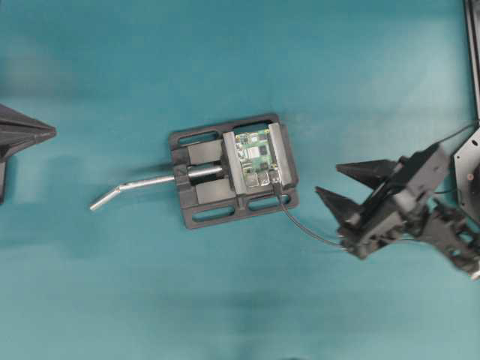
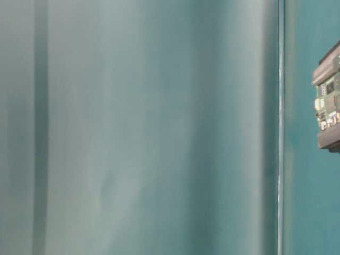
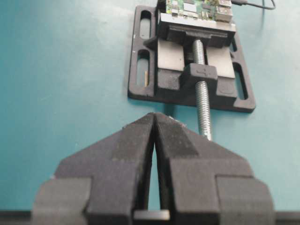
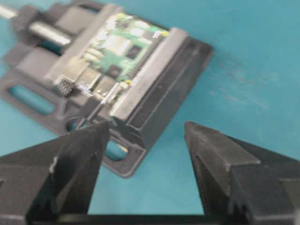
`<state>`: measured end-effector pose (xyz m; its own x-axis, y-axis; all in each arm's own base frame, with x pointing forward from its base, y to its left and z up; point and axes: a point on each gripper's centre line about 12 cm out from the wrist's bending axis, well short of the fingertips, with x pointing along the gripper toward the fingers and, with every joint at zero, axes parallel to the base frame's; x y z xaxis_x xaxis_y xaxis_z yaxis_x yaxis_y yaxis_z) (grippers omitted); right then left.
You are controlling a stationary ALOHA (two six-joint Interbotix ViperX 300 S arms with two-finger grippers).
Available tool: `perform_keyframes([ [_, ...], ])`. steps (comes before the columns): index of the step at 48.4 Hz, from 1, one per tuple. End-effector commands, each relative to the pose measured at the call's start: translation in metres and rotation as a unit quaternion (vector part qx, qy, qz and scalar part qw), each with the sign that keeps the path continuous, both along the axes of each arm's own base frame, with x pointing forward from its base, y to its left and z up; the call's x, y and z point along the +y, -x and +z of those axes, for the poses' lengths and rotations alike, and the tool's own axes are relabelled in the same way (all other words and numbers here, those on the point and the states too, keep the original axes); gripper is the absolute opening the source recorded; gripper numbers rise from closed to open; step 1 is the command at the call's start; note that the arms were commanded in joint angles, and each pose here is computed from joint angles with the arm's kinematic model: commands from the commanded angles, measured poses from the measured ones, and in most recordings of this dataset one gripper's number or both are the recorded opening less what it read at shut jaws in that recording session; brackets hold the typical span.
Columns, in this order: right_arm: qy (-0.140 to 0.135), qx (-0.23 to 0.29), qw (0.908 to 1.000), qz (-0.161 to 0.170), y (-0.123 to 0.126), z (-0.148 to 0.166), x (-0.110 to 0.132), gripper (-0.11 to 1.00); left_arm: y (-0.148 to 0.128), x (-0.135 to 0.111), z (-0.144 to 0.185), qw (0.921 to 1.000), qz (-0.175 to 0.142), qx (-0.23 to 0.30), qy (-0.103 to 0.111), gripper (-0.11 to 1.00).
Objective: Insert the USB into the fixed PCB.
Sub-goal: 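Open the right gripper and retract it away from the board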
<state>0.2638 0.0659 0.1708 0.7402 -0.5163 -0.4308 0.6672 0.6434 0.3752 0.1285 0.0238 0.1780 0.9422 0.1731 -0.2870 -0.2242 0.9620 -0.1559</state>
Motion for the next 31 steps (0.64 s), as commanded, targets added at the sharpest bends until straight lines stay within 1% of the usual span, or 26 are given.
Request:
perform_keyframes([
  [1, 0.001, -0.019, 0.9994, 0.027, 0.011, 0.009, -0.006, 0.70, -0.002, 0.001, 0.011, 0.9999, 0.002, -0.012, -0.001, 0.00],
  [5, 0.012, -0.023, 0.9985, 0.048, 0.021, 0.008, -0.013, 0.70, -0.002, 0.001, 0.010, 0.9999, 0.002, -0.011, -0.002, 0.00],
  [10, 0.029, -0.019, 0.9958, 0.085, 0.031, 0.002, -0.017, 0.70, -0.002, 0.001, 0.010, 0.9999, 0.002, -0.012, -0.001, 0.00],
  [13, 0.043, -0.016, 0.9923, 0.115, 0.036, -0.002, -0.018, 0.71, -0.002, 0.001, 0.011, 0.9999, 0.002, -0.012, -0.001, 0.00],
  [18, 0.052, -0.023, 0.9864, 0.154, 0.039, 0.000, -0.016, 0.71, -0.002, 0.001, 0.011, 0.9999, 0.002, -0.012, -0.001, 0.00],
  [24, 0.061, -0.047, 0.9810, 0.178, 0.039, 0.010, -0.017, 0.71, -0.002, 0.001, 0.011, 0.9999, 0.002, -0.012, -0.001, 0.00],
  [31, 0.079, -0.069, 0.9761, 0.190, 0.038, 0.019, -0.023, 0.70, -0.002, 0.001, 0.011, 0.9999, 0.002, -0.012, -0.001, 0.00],
])
